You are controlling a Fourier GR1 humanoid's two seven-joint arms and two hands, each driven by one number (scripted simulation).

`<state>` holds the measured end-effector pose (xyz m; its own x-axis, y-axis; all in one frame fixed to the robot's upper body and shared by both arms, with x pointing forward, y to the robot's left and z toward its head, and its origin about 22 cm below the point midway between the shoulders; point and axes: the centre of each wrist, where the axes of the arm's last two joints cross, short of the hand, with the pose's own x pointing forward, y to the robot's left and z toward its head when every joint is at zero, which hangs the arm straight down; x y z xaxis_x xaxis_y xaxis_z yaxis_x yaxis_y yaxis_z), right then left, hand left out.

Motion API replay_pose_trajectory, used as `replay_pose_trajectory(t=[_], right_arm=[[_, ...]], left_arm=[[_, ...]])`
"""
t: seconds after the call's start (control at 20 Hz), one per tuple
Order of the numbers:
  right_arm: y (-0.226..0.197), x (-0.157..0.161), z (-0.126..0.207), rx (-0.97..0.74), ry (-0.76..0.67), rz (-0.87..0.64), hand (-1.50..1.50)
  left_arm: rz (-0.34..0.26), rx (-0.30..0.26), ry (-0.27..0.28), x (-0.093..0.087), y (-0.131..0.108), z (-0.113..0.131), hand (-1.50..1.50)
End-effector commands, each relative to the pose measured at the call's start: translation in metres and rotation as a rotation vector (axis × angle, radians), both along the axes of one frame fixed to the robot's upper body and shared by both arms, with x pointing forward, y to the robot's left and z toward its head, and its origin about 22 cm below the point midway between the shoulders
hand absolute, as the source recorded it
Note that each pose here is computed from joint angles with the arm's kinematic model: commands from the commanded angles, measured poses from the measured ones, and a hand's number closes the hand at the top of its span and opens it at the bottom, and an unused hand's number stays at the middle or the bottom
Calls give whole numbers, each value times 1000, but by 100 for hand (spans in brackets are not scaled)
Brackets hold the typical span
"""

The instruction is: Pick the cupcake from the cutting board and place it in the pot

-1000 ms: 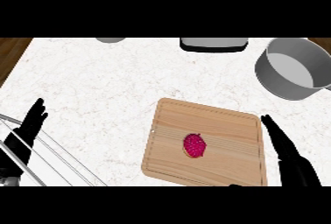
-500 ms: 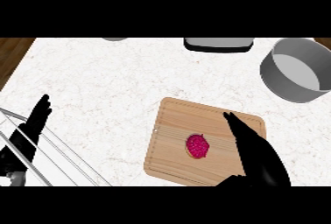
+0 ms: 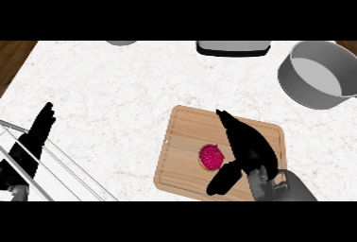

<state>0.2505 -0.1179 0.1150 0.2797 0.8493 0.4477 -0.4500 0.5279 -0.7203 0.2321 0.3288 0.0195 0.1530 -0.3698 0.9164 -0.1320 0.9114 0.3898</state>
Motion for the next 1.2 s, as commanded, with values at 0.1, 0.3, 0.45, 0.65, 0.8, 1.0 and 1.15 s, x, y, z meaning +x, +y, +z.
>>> replay_pose_trajectory(t=[0.1,0.3,0.45,0.65,0.8,1.0,1.15], right_arm=[[24,26,-10,-212,174,-52,-150],[46,20,-11,-229,184,-29,-150],[37,35,-21,-223,215,-29,-150],[41,39,-22,-242,245,-49,-150],[48,36,-34,-244,250,-58,-150],[46,39,-60,-271,255,-68,-150],[45,37,-59,-274,266,-55,-150]], left_arm=[[19,-14,21,2,-3,-3,0],[18,15,37,1,8,8,0],[34,-23,32,1,-6,-6,0],[47,-2,30,2,15,-14,0],[31,-14,31,-6,3,-9,0],[40,-10,26,-7,9,7,0],[53,-12,27,-2,2,-5,0]])
